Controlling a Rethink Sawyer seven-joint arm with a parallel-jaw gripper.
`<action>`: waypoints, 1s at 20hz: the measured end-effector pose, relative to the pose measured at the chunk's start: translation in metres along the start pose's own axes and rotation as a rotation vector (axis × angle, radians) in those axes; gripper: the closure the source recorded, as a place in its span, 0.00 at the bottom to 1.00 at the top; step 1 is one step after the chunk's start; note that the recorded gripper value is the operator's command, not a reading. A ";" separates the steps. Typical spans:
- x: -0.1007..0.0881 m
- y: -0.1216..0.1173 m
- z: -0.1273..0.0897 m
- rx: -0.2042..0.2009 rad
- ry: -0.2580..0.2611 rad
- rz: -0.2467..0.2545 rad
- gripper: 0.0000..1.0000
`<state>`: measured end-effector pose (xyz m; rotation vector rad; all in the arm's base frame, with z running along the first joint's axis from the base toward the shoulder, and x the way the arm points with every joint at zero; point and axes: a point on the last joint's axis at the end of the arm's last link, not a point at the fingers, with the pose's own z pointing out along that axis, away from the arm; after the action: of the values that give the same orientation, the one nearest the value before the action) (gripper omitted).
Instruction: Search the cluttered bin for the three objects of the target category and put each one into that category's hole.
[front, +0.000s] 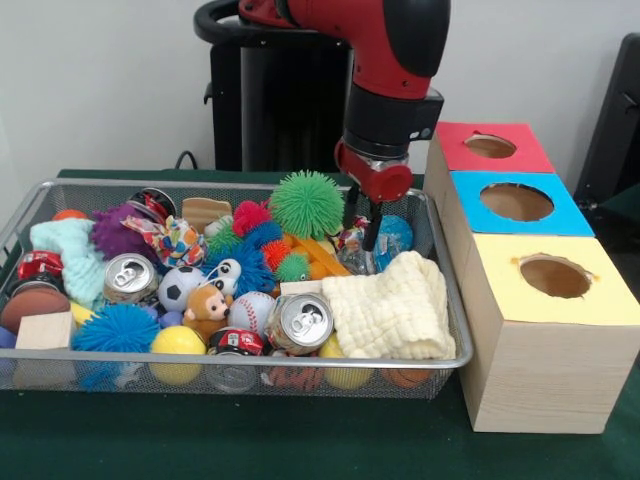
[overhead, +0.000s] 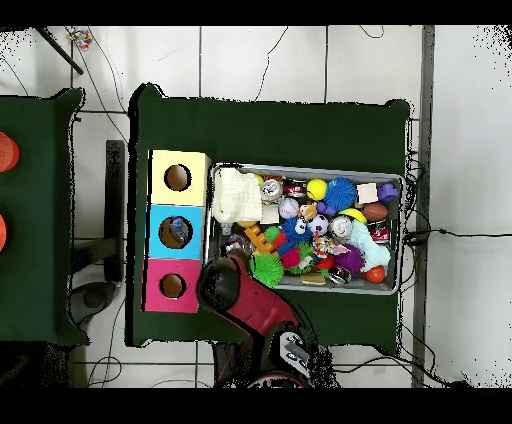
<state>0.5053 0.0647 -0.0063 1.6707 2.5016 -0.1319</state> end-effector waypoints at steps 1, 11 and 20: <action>0.001 -0.002 0.003 0.006 0.003 0.000 0.00; 0.008 -0.013 0.028 0.021 -0.032 -0.018 0.00; 0.022 -0.007 0.025 0.025 -0.088 -0.020 0.00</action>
<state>0.4918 0.0787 -0.0341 1.6123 2.4632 -0.2348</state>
